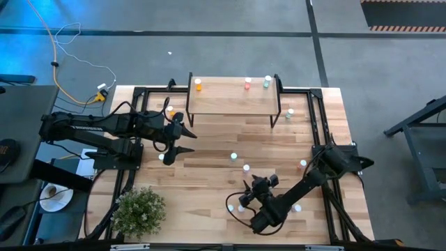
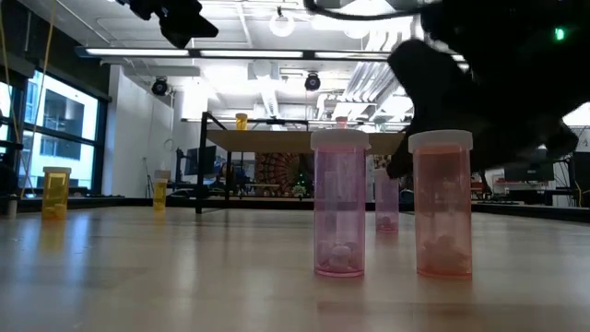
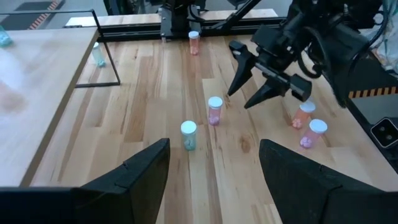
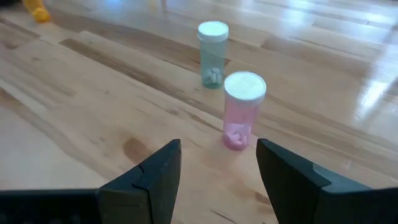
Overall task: Pick and place medicine bottles onto shelf by color
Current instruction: Put the top purple pill bottle on the shelf
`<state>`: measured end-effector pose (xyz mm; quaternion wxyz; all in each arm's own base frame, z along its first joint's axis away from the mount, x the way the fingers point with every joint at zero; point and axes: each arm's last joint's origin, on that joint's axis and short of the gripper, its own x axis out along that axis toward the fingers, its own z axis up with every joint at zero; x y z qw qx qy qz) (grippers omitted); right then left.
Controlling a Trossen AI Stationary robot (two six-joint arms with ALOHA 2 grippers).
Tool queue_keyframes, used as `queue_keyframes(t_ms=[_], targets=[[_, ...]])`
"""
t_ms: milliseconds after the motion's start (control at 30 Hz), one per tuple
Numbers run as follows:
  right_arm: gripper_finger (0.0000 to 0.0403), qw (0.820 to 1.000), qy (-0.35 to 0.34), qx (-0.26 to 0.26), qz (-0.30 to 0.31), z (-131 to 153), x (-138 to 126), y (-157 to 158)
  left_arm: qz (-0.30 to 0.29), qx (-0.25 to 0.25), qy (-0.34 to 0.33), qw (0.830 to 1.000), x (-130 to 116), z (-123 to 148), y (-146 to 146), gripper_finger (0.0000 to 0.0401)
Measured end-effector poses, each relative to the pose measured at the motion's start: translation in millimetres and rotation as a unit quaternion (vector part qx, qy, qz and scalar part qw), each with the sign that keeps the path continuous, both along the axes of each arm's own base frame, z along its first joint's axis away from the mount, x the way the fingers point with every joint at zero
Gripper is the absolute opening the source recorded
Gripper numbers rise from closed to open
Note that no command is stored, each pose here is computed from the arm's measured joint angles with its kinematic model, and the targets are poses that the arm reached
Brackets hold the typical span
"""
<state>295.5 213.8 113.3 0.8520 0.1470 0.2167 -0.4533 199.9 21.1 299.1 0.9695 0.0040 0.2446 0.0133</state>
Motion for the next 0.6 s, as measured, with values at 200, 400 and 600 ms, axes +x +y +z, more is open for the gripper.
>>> queue_keyframes(t_ms=[200,400,600], targets=[[0.0201,1.000,0.001,-0.017,-0.020,-21.6,0.6,-3.6,0.000,0.000,0.001,1.000,-0.1,-0.1,0.0,0.0236],[0.0201,0.998,-0.027,-0.024,-0.043,-29.9,3.4,-9.5,0.000,0.000,0.000,1.000,0.0,-0.1,0.0,0.0236],[0.0201,0.998,-0.026,-0.028,-0.050,-28.6,5.0,-13.7,0.000,0.000,0.000,1.000,-0.1,-0.1,0.1,0.0236]])
